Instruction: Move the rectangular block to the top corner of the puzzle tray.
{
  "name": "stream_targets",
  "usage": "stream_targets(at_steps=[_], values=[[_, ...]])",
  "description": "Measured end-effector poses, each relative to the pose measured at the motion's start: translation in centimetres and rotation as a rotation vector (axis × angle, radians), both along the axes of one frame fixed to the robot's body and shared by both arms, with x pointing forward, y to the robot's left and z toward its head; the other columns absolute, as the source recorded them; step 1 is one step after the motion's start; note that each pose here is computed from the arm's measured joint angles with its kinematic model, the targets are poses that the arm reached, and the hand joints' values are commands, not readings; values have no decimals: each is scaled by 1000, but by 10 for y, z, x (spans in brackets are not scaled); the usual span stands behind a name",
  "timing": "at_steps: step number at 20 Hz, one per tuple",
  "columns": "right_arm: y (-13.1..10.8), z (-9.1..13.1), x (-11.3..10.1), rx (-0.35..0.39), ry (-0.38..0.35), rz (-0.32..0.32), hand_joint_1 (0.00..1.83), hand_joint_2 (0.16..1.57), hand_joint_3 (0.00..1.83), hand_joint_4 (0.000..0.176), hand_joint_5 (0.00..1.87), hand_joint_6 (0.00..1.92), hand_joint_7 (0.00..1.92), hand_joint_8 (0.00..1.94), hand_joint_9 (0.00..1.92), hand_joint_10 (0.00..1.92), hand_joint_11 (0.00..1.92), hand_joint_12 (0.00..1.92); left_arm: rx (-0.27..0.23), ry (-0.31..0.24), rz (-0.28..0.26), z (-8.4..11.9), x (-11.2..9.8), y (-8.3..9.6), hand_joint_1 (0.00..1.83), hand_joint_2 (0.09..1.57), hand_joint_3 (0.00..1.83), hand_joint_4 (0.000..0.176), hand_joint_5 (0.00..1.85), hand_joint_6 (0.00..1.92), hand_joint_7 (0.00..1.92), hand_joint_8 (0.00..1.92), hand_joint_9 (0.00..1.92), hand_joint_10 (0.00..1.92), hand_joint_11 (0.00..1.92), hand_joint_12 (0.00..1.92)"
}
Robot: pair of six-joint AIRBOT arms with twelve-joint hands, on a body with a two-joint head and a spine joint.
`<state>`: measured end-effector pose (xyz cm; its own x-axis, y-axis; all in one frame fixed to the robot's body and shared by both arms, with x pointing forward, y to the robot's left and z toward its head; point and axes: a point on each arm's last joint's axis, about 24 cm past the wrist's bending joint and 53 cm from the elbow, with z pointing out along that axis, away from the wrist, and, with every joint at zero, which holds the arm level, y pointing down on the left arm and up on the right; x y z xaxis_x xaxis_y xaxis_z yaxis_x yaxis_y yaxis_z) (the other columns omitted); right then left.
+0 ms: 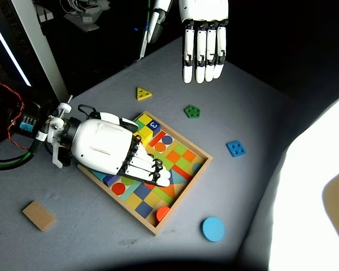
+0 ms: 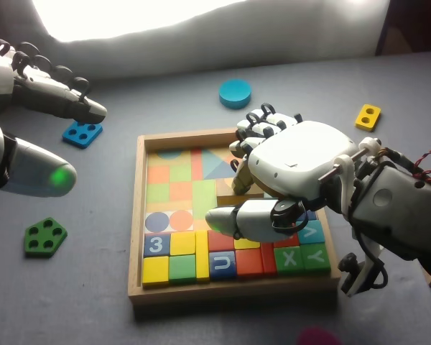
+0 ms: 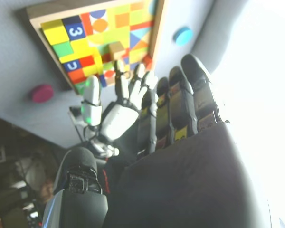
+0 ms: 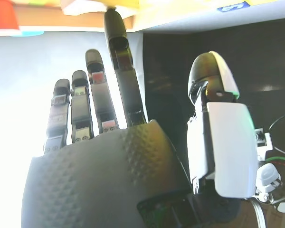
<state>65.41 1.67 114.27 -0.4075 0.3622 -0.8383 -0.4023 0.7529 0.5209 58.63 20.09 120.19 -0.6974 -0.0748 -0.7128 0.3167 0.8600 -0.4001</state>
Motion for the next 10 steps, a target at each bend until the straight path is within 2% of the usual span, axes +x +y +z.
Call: stream_targets(at_steps=[4,6,10], values=[[0,-1,0,-1,0,-1,0,1166,2,0,833,3,319,2,59,2,0,1,0,0,0,0,0,0,0,1199,0,51,168,3,170,3,179,3,0,561],[0,-1,0,-2,-1,0,0,1167,3,0,840,6,338,9,68,5,5,3,0,0,0,0,0,0,0,1200,0,46,172,1,161,1,171,1,0,574],[-4,-2,3,-7,-2,-6,0,1169,3,0,849,8,340,8,65,5,11,6,0,0,0,0,0,0,0,1198,0,49,166,5,168,4,179,6,0,557]])
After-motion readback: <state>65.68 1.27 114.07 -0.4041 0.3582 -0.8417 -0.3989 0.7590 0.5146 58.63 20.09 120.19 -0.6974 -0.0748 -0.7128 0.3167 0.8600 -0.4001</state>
